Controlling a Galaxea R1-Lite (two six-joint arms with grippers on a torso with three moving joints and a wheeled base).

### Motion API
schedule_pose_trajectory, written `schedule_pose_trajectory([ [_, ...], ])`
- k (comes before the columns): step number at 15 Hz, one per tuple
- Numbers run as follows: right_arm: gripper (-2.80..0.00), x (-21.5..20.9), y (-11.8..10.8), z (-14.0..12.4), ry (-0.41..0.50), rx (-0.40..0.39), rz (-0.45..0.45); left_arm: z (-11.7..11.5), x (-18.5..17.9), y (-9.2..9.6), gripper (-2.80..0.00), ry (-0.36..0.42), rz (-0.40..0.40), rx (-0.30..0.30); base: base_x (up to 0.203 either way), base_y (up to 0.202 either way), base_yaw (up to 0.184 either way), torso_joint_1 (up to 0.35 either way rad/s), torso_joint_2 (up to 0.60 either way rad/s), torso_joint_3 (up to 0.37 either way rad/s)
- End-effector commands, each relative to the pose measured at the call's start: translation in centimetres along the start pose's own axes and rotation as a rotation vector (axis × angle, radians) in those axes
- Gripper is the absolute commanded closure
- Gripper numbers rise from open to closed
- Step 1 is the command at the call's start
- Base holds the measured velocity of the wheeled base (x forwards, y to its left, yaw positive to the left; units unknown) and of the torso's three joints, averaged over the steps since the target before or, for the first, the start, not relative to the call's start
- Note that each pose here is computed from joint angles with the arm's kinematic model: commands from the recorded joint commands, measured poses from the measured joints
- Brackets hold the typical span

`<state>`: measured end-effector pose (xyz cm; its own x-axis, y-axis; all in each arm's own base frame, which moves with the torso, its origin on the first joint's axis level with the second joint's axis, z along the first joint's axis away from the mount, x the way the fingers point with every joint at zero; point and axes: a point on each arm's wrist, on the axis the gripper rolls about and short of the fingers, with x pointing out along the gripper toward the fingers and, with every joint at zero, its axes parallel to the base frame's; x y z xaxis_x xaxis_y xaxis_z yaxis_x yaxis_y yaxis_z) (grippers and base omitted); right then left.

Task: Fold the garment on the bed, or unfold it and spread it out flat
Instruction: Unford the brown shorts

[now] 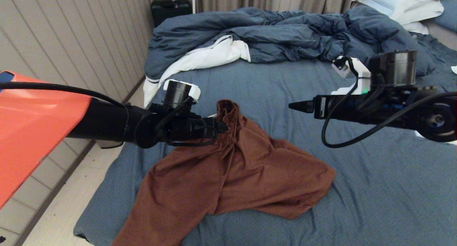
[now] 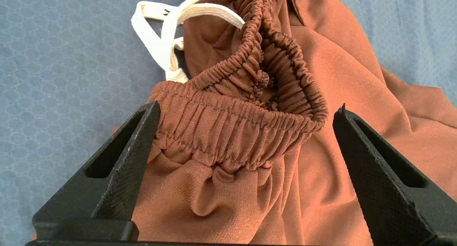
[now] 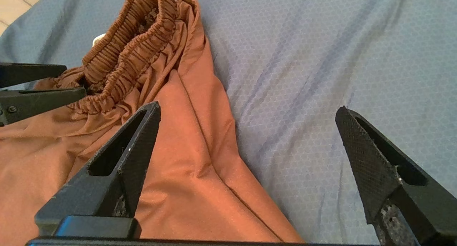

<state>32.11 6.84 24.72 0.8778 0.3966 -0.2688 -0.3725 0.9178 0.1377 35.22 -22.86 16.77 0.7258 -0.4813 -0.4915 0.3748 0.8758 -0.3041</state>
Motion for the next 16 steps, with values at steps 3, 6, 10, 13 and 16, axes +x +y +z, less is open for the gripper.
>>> schedule_pose_trajectory([
  [3,-2.8,0.0,0.0,0.0,-0.001,0.0,0.002,1.0,-0.4,-0.3,-2.8,-0.074,0.04,0.005,0.0,0.0,0.0,0.0,0.0,0.0],
  [6,-2.8,0.1,0.0,-0.1,0.003,0.001,0.003,2.4,-2.2,-0.8,-2.8,-0.17,0.089,0.01,0.0,0.0,0.0,0.0,0.0,0.0],
  [10,-2.8,0.1,0.0,-0.1,0.003,0.001,0.003,0.4,-0.7,-1.3,-2.8,-0.108,0.091,0.038,0.0,0.0,0.0,0.0,0.0,0.0],
  [13,-2.8,0.1,0.0,-0.1,0.003,0.001,0.003,-1.4,0.8,-1.9,-2.8,-0.048,0.081,0.051,0.0,0.0,0.0,0.0,0.0,0.0],
  [16,-2.8,0.2,0.0,-0.3,0.009,0.002,0.002,-3.4,1.9,-2.8,-2.8,-0.002,0.068,0.069,0.0,0.0,0.0,0.0,0.0,0.0],
])
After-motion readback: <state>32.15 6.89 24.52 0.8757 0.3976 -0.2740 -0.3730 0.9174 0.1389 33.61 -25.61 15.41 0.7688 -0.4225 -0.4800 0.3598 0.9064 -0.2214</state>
